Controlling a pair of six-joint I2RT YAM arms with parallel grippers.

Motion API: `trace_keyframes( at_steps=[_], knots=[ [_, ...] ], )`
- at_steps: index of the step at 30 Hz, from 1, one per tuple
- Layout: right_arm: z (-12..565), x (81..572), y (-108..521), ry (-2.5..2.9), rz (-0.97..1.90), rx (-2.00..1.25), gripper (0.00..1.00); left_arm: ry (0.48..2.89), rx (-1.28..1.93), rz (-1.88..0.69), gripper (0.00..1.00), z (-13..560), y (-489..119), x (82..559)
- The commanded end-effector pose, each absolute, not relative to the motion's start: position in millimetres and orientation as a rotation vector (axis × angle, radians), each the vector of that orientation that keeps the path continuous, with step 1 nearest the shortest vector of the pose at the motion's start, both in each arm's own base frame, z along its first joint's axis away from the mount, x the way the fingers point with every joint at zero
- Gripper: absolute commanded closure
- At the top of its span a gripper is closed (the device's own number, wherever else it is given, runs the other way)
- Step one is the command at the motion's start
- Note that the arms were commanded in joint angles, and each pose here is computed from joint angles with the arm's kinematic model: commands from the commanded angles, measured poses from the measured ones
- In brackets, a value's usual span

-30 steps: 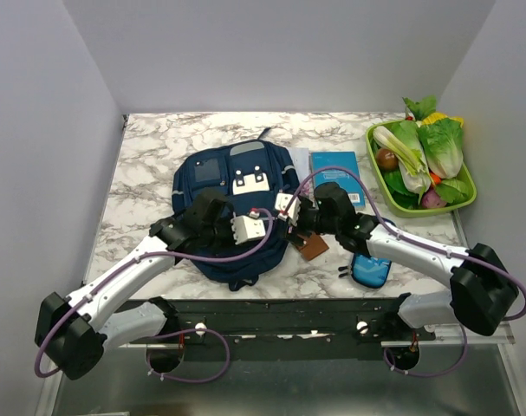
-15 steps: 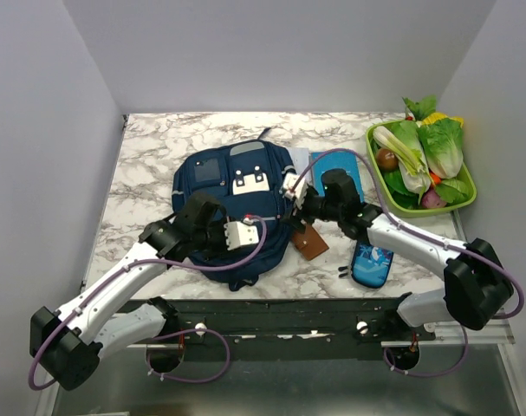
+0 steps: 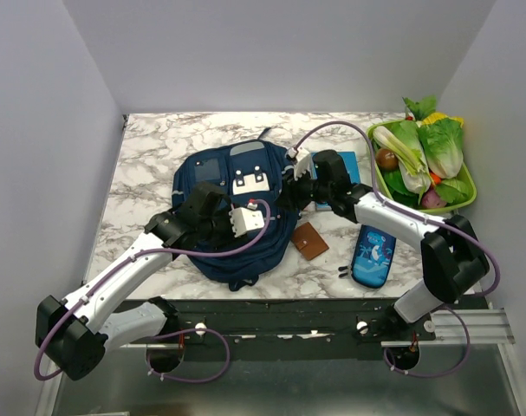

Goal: Pack the student bag
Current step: Unzip the student bag at the center of the board.

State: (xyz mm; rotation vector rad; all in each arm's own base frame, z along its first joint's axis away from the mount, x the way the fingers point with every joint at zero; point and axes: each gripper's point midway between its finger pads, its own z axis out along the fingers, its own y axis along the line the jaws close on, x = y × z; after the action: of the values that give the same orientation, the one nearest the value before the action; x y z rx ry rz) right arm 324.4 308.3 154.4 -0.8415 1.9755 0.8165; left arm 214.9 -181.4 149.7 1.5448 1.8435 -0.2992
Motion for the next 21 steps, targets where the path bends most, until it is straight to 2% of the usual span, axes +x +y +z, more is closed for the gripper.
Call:
trace_keyframes(
  at_steps=[1, 15, 21],
  knots=[
    [135.7, 306.7, 314.0, 2.143, 0.959, -0.683, 0.53, 1.824, 1.516, -0.306, 0.44, 158.4, -185.0, 219.7],
    [95.8, 319.7, 308.7, 2.275, 0.916, -0.433, 0.56, 1.815, 1.516, -0.306, 0.44, 167.2, -189.4, 225.5],
    [95.7, 316.7, 313.6, 2.260, 0.983, -0.377, 0.64, 1.813, 1.514, -0.305, 0.44, 168.4, -191.9, 229.0]
  ],
)
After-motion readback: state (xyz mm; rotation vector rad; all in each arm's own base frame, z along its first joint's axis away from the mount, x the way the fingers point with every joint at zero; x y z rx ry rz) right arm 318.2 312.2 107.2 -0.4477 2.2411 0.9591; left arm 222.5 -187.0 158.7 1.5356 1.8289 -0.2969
